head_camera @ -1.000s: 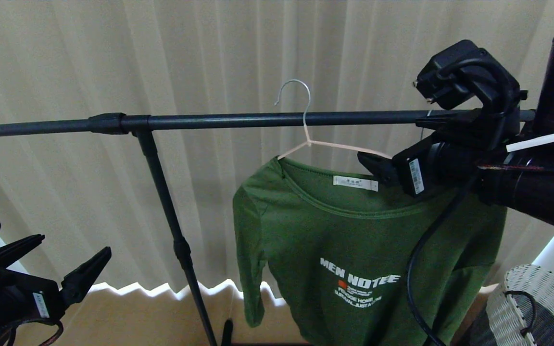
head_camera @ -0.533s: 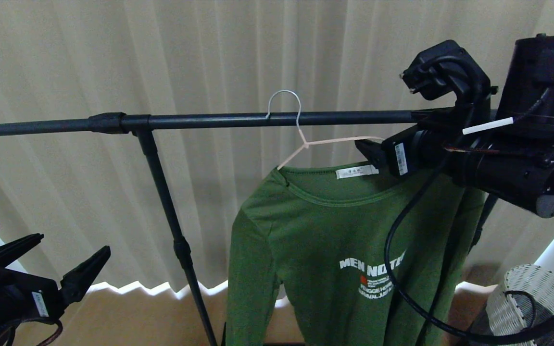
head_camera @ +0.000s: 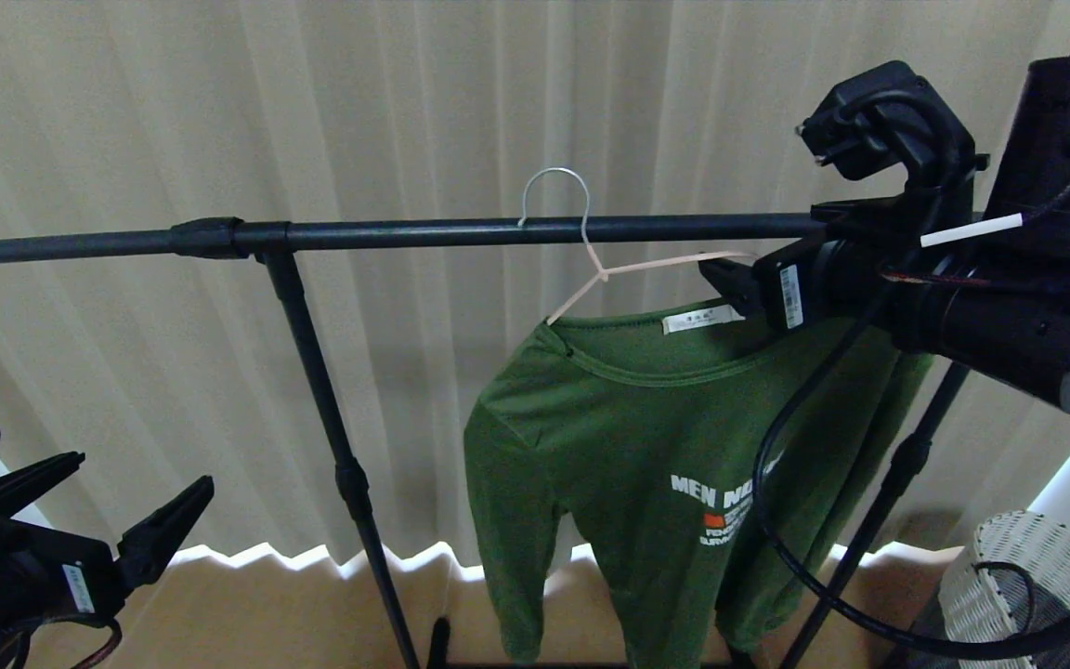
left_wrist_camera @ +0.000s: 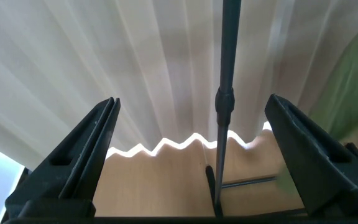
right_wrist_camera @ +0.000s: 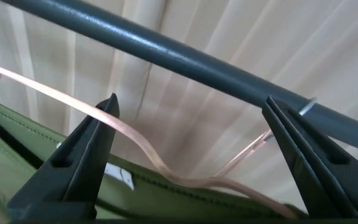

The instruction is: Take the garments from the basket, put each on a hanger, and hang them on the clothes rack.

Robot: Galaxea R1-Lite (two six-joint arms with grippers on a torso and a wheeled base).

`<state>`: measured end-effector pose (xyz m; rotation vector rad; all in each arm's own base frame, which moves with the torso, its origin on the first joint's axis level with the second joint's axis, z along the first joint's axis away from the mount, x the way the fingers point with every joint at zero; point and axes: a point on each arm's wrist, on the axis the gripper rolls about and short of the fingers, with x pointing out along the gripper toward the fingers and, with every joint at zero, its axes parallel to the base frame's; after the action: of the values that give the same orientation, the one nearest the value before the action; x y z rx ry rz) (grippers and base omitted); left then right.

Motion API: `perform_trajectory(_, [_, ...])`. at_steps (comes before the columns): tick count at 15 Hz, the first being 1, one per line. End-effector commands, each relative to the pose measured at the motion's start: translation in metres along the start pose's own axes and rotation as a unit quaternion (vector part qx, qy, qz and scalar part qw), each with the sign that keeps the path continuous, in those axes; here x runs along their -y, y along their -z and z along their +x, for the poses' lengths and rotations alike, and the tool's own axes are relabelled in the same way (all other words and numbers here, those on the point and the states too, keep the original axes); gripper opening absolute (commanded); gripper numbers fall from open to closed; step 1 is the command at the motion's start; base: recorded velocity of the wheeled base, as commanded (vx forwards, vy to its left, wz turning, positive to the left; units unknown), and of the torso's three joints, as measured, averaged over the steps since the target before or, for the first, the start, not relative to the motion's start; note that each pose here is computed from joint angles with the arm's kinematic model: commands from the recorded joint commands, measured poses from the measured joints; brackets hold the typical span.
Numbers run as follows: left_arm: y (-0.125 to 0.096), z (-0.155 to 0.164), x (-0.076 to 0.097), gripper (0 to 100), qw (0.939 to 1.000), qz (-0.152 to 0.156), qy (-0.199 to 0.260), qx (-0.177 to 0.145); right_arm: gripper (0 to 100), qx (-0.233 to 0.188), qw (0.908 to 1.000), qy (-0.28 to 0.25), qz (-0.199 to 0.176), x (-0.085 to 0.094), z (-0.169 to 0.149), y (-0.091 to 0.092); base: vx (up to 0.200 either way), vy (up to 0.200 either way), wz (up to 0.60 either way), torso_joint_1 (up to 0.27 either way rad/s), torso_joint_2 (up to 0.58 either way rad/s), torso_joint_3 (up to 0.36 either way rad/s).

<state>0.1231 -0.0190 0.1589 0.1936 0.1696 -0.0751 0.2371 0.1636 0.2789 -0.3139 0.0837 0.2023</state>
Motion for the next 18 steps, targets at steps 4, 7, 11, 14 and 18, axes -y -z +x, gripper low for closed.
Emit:
perform_trajectory(4, [0.000,0.000,0.000,100,1.0000,0.000,-0.001,0.001,100,0.015,0.9999,0.004,0.007,0.007,-0.011,-0.007,0.000,0.000,0.00,0.000,0.00,0.000])
perform_trajectory(7, [0.000,0.000,0.000,100,1.0000,0.001,0.000,0.000,100,0.018,0.9998,0.008,0.009,0.009,-0.012,-0.009,0.000,0.000,0.00,0.000,0.00,0.000])
perform_trajectory(11, [0.000,0.000,0.000,100,1.0000,0.001,0.000,0.000,100,0.004,0.9997,0.025,0.006,0.014,-0.003,-0.004,0.000,0.000,0.00,0.000,0.00,0.000])
perform_trajectory(14, [0.000,0.000,0.000,100,1.0000,0.001,-0.001,0.001,100,-0.002,0.9993,0.038,0.006,0.015,-0.002,-0.003,0.000,0.000,0.00,0.000,0.00,0.000])
perform_trajectory(18, [-0.001,-0.001,-0.002,100,1.0000,-0.001,-0.007,0.003,100,-0.012,0.9982,0.059,0.003,0.014,0.004,-0.002,0.000,0.000,0.00,0.000,0.00,0.000])
